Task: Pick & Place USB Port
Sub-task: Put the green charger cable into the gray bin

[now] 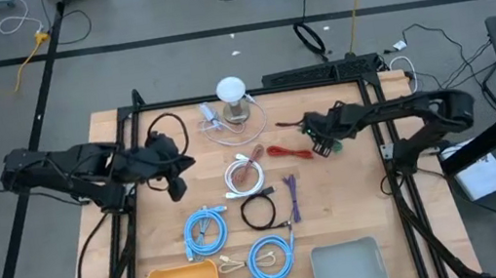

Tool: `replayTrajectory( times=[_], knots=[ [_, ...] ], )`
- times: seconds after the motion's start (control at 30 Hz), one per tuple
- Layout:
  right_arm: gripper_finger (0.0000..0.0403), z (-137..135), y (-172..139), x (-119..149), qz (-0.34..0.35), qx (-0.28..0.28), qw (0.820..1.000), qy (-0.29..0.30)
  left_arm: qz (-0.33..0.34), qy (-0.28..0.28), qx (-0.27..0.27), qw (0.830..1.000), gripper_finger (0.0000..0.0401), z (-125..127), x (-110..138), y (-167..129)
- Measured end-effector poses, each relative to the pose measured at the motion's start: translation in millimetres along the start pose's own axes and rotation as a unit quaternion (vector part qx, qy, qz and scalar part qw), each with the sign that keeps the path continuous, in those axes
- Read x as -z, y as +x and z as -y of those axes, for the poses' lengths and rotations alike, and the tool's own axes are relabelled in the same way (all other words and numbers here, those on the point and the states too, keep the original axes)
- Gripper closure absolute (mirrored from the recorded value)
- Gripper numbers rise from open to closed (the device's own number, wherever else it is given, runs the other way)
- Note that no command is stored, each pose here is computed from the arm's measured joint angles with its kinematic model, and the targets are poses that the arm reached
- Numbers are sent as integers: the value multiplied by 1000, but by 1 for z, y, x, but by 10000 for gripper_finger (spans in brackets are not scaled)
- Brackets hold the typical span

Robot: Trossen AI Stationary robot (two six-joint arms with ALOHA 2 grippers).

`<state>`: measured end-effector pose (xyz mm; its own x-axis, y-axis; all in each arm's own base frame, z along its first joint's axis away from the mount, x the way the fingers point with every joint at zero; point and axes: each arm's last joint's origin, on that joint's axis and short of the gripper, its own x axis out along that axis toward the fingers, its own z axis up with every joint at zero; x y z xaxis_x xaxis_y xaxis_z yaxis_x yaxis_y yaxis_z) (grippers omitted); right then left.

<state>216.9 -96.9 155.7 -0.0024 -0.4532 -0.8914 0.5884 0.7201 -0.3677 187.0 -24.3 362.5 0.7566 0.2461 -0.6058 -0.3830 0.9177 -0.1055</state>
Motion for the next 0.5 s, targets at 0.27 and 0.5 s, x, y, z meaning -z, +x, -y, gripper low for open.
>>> replayTrajectory(
  times=[0.27, 0.5],
  knots=[
    [197, -11, 17, 2, 11, -51, 998, 31, -2, -8, 16, 1000, 364, 8, 4, -3],
    [198, -14, 29, 16, 16, -54, 998, 33, 2, -10, 18, 1000, 364, 13, 6, -6]
  ],
)
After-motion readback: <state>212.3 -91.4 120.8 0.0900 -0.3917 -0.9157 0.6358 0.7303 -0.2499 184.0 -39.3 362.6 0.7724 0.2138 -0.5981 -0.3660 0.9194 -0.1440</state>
